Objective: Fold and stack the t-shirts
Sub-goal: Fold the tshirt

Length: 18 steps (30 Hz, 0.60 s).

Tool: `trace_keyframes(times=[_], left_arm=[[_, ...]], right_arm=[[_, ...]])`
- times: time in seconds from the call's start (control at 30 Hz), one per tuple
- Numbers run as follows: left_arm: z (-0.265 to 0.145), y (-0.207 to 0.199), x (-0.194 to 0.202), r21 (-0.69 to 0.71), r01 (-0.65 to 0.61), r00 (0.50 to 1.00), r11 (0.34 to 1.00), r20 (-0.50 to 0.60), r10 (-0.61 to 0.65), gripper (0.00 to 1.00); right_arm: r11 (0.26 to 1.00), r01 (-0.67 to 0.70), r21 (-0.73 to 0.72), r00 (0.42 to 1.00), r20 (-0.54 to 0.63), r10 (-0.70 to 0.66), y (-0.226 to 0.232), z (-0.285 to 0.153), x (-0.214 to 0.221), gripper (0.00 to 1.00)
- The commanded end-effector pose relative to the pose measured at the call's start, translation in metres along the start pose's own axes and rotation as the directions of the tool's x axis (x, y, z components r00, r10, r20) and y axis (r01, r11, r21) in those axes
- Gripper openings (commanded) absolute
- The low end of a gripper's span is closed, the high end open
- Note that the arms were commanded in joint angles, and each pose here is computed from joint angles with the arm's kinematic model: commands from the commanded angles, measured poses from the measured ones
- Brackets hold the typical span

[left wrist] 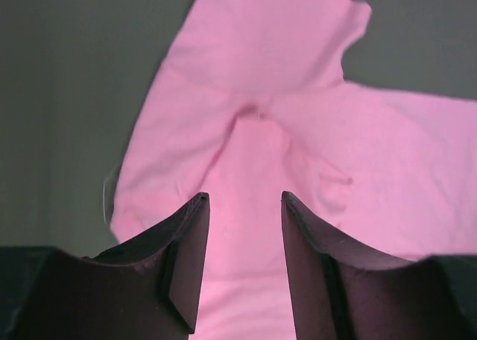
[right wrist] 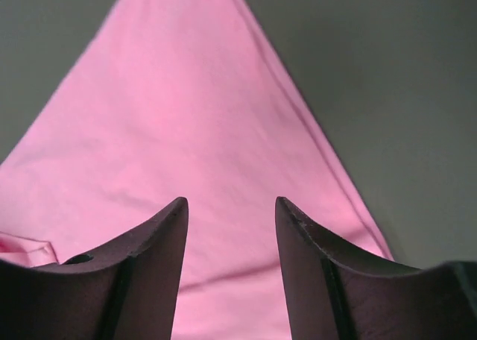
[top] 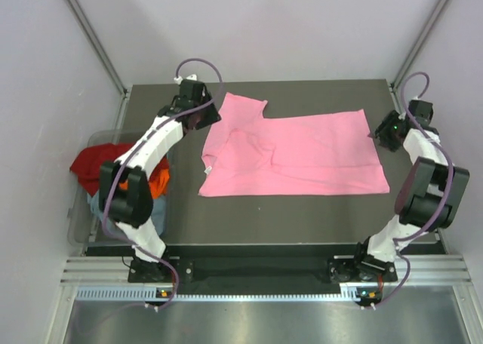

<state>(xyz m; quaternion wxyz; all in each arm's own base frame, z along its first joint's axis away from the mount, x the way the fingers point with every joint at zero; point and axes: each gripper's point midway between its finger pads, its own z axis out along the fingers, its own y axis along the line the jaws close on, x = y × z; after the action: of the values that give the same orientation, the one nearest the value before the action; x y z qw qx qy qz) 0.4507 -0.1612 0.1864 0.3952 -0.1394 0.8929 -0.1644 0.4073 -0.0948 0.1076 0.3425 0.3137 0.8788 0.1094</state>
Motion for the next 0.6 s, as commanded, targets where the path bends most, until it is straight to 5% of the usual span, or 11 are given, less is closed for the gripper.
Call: trace_keyframes(times=[0.0, 0.17, 0.3, 0.57], left_arm=[[0.041, -0.007, -0.049, 0.087, 0.016, 0.999, 0.996, 0.035, -0.019, 0.48], [0.102, -0.009, -0.063, 0.124, -0.043, 0.999, 0.991, 0.038, 0.038, 0.49], [0.135, -0.006, -0.070, 0.134, -0.101, 0.993, 0.986, 0.073, 0.092, 0.50], [0.206, 0.014, -0.058, 0.138, -0.099, 0.994, 0.985, 0.051, 0.093, 0.51]], right_arm=[[0.972, 0.152, -0.179, 0.987, 0.078, -0.141, 0.066, 0.023, -0.036, 0.51], [0.948, 0.275, -0.158, 0.957, 0.135, -0.256, 0.085, 0.057, -0.073, 0.52], [0.867, 0.401, -0.296, 0.915, 0.168, -0.366, 0.118, 0.066, -0.091, 0.51], [0.853, 0.394, -0.343, 0.918, 0.114, -0.379, 0.112, 0.116, -0.104, 0.53]])
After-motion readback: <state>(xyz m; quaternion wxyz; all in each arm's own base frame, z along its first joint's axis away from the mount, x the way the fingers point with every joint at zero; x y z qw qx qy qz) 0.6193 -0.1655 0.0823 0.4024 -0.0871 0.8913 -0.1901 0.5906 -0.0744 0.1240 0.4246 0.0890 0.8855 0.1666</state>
